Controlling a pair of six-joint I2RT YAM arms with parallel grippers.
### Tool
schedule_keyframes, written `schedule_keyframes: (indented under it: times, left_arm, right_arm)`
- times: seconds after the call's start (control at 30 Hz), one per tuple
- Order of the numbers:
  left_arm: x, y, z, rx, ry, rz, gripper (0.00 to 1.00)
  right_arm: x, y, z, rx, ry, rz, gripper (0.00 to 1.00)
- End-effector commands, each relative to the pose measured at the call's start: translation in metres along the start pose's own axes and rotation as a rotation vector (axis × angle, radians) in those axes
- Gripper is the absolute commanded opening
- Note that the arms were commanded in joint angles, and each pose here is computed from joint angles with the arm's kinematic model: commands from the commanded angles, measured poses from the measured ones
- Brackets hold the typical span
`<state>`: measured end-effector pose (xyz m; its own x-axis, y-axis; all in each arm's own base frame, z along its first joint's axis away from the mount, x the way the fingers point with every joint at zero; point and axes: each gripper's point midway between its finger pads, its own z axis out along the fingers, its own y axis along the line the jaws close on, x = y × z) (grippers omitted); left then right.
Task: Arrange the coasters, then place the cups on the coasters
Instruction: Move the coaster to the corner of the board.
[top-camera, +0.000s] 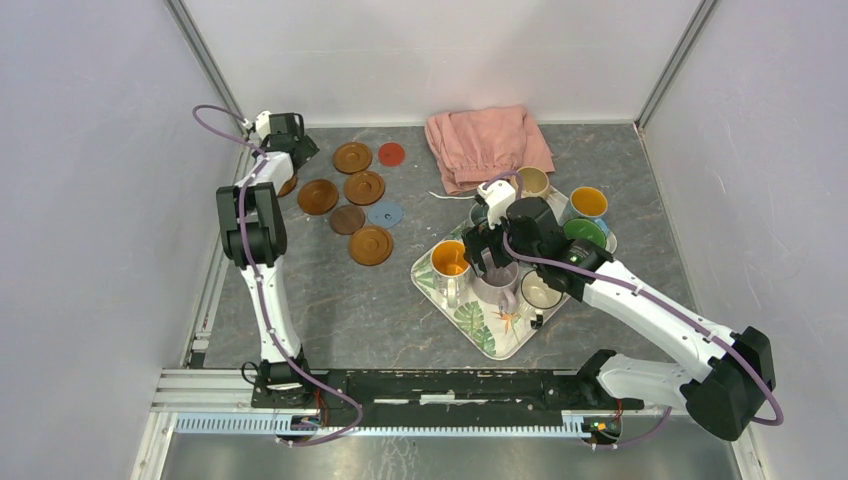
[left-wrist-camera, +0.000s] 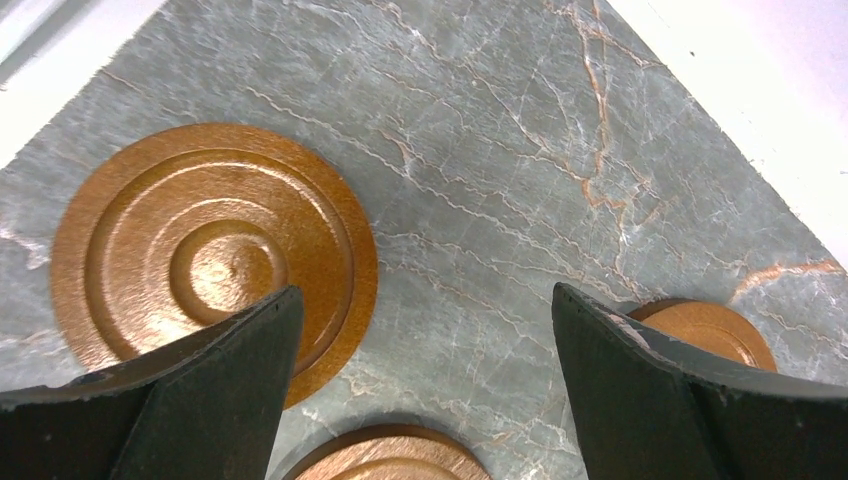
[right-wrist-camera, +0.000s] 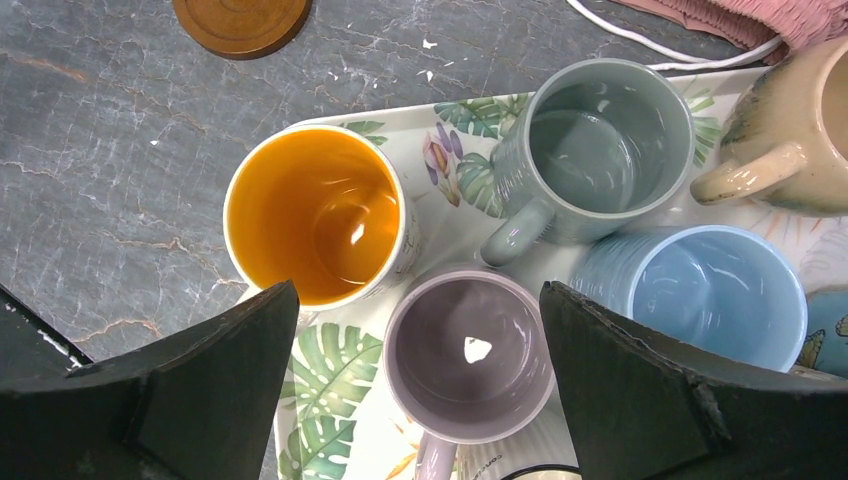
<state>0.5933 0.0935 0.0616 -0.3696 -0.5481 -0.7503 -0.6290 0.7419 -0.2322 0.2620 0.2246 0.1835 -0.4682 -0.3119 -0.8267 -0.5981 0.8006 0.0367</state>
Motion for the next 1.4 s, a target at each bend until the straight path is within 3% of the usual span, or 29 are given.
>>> schedule_keyframes:
  times: [0.0, 0.5, 1.03, 1.37]
  left_arm:
    - [0.001, -0.013, 0.013, 0.036, 0.012, -0.065, 1.00]
    - [0.018, -0.074, 0.031, 0.215, 0.079, -0.040, 1.00]
    - [0.012, -0.110, 0.054, 0.327, 0.058, -0.056, 1.00]
    - [-0.042, -0.132, 0.008, 0.389, -0.059, -0.027, 1.00]
  right_arm:
    - [-0.021, -0.005, -0.007, 0.022, -0.067, -0.008, 0.98]
    - [-0.019, -0.008, -0.003, 0.038, -0.049, -0.004, 0.98]
    - [-0.019, -0.011, 0.001, 0.057, -0.022, -0.019, 0.98]
    - [-0.024, -0.008, -0.002, 0.045, -0.032, -0.011, 0.98]
